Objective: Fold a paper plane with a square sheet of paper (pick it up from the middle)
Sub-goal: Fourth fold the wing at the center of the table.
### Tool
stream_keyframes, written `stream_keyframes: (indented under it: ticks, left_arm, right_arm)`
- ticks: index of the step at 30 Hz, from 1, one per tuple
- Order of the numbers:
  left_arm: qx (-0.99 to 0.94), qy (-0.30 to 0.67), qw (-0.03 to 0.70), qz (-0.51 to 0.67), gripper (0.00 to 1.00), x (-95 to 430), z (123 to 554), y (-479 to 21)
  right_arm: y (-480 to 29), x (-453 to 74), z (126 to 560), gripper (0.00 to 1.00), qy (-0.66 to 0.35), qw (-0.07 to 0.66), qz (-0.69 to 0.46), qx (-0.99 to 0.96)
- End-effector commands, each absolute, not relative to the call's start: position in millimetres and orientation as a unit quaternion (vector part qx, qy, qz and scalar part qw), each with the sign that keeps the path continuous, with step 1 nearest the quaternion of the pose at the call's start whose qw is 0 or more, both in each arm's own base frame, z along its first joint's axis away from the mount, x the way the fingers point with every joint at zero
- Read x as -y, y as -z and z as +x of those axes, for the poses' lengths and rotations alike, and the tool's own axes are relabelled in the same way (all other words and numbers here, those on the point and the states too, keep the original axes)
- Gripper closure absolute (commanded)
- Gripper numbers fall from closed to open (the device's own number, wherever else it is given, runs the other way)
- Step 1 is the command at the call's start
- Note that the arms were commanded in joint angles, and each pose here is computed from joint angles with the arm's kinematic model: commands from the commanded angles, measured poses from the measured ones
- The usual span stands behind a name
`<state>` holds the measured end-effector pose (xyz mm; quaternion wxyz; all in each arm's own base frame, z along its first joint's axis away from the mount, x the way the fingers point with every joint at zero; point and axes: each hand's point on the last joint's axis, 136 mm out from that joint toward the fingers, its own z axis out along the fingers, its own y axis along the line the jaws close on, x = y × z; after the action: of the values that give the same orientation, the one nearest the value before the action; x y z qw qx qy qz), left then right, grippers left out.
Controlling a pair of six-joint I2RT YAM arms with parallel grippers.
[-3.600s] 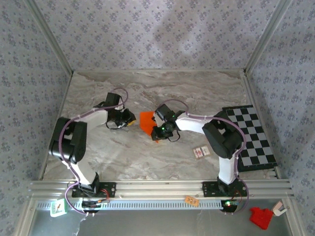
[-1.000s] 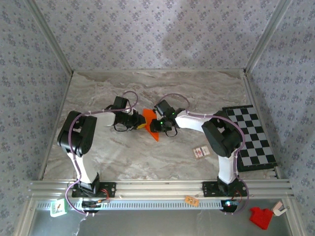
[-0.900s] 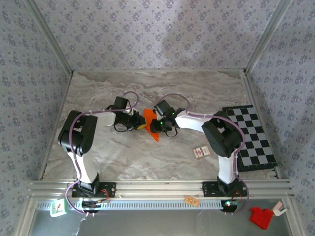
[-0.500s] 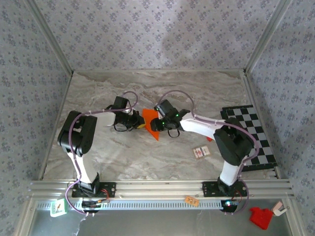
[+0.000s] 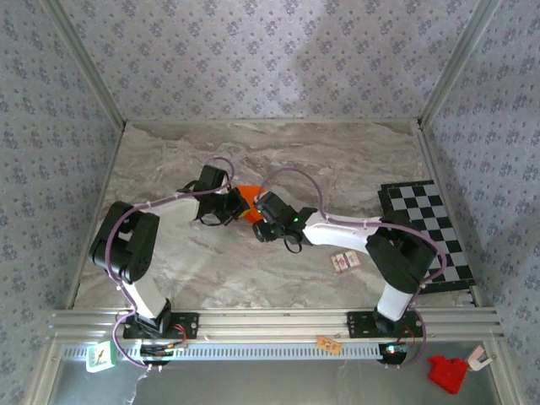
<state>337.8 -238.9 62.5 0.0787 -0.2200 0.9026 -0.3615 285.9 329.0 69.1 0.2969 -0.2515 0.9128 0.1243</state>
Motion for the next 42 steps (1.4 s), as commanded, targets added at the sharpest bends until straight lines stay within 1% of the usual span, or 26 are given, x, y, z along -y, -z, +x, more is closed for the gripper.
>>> stream_keyframes:
  ticks: [1, 4, 13, 23, 31, 37, 42]
  left_arm:
    - [-0.897, 0.347, 0.076, -0.261, 0.95, 232.9, 334.2, -66.3]
    - [-0.895, 0.349, 0.073, -0.269, 0.95, 234.5, 333.1, -68.3]
    - [-0.898, 0.345, 0.071, -0.265, 0.95, 238.9, 334.8, -75.3]
    - [-0.9, 0.348, 0.069, -0.254, 0.95, 245.4, 336.9, -79.4]
    - [-0.9, 0.348, 0.067, -0.253, 0.95, 246.6, 336.3, -79.2]
    - [-0.901, 0.346, 0.066, -0.253, 0.94, 246.4, 336.5, -77.7]
    - [-0.902, 0.343, 0.068, -0.251, 0.91, 246.2, 337.8, -78.5]
  right_arm:
    - [-65.9, -329.1, 297.5, 0.53, -0.103, 0.312, -0.253, -0.91]
    - [-58.1, -328.7, 297.1, 0.57, -0.101, 0.307, -0.254, -0.912]
    - [-47.6, -333.4, 305.2, 0.62, -0.112, 0.295, -0.263, -0.911]
    - [-39.3, -332.7, 307.2, 0.63, -0.104, 0.283, -0.262, -0.917]
    - [-37.2, -330.4, 310.5, 0.69, -0.087, 0.286, -0.263, -0.918]
    - [-34.7, -330.2, 308.5, 0.74, -0.088, 0.282, -0.266, -0.918]
    - [-31.7, -329.8, 307.4, 0.75, -0.09, 0.277, -0.267, -0.919]
